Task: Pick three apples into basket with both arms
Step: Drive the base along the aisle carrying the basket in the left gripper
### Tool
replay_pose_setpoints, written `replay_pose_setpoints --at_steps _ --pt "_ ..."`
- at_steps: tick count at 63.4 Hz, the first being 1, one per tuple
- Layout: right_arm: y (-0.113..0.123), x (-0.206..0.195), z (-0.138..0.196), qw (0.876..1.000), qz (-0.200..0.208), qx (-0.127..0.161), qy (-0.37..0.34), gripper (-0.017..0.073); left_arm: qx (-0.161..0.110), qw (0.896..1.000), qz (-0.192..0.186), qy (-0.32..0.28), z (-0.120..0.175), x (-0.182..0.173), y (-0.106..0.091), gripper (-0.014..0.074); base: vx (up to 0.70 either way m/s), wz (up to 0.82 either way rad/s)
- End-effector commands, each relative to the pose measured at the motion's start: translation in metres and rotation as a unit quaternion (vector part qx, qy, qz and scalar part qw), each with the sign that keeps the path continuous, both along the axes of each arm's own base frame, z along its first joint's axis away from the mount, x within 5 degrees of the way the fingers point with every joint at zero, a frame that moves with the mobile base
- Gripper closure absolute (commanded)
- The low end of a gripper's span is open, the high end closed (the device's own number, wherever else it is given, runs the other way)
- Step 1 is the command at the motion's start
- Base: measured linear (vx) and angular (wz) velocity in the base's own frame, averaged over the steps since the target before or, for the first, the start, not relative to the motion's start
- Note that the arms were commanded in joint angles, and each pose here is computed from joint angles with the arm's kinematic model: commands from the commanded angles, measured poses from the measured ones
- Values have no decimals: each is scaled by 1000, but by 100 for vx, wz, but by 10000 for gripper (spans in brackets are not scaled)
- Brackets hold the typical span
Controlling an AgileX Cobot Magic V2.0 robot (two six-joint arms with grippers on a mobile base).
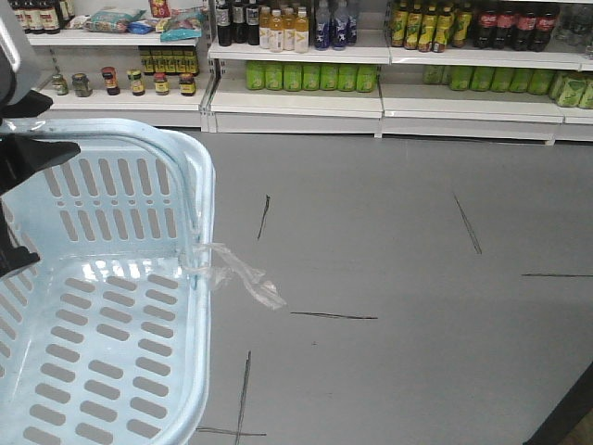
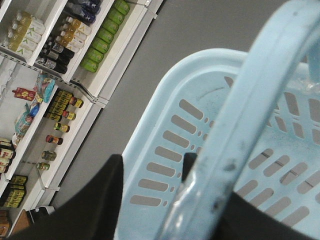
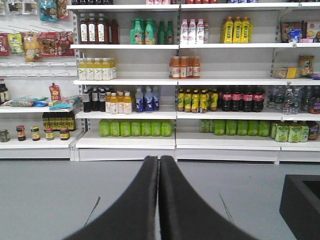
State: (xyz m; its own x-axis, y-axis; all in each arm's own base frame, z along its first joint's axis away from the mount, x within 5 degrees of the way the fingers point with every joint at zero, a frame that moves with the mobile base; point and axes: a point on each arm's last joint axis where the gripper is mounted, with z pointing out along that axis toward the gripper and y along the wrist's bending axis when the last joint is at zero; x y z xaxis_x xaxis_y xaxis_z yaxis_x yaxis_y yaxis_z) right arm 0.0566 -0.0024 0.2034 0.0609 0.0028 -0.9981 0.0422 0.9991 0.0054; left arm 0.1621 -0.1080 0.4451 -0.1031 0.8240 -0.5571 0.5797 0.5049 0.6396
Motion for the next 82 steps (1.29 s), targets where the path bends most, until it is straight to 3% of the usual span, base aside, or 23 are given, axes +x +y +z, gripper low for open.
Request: replay_pose_setpoints --at_steps 1,82 --pt "0 -1 2 999 -2 -7 -34 568 -33 998 -11 -49 18 -3 1 600 12 -15" --pt "0 -1 2 999 -2 -7 -34 568 -33 998 -11 -49 18 -3 1 600 3 -14"
